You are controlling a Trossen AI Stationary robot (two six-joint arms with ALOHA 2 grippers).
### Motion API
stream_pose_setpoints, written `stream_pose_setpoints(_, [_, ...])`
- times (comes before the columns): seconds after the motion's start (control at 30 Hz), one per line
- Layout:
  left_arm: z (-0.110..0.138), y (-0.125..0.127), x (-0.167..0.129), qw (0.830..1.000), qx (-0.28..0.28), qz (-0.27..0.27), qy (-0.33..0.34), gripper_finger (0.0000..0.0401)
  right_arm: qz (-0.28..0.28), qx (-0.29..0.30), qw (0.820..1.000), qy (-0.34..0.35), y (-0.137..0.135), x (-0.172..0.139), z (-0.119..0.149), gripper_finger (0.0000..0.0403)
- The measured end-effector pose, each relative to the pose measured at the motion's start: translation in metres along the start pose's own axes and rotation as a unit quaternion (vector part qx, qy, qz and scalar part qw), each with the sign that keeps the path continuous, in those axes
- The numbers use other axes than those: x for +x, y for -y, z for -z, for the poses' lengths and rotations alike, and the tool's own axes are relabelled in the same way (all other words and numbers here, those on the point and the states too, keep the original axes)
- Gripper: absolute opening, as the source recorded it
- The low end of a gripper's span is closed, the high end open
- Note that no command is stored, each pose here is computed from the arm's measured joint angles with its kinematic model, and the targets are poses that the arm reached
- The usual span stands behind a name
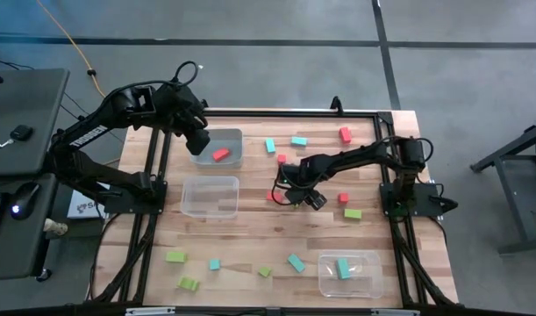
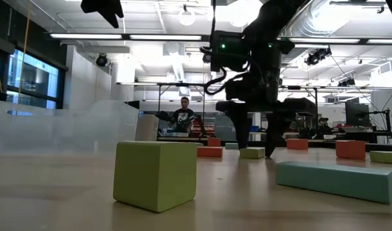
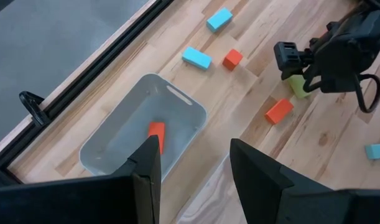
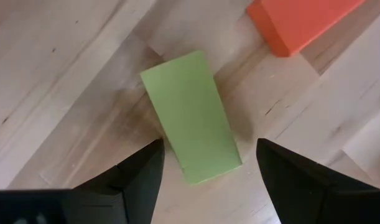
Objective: Sort & place blocks by color
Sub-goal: Put the green block into the top transparent bin
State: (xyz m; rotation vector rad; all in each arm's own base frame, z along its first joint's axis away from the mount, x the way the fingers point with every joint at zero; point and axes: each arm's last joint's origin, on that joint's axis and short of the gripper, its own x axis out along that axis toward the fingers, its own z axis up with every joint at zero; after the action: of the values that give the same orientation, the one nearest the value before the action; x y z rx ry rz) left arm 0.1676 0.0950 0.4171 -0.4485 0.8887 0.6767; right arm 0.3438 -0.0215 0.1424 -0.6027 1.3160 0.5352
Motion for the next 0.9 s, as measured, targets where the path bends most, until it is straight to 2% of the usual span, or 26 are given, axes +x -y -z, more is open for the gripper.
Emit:
stream_pose_setpoints(0.23, [-0.0001,0.0000,0.0001,1.000,0.001,0.000,0.000,0.0126,-0.007,0.016,1.000,-0.003,0.0002,0.0032,-0.0001,0.0233])
stream_pose_setpoints(0.5, [-0.0001,0.0000,0.0001,1.000,0.005,0.000,0.000,0.0126,-0.008,0.047,0.999,-0.005,0.0005,0.0019,-0.0008,0.0117])
stream_pose_setpoints(0.57, [-0.0001,-0.0001,0.0001,1.000,0.004,-0.001,0.000,0.0126,-0.007,0.059,0.998,-0.005,0.0010,0.0016,-0.0010,0.0100])
stream_pose_setpoints(0.9, [-0.0003,-0.0001,0.0001,1.000,0.008,-0.002,0.001,0.0126,0.005,0.137,0.991,0.007,0.0088,-0.0062,-0.0088,0.0105])
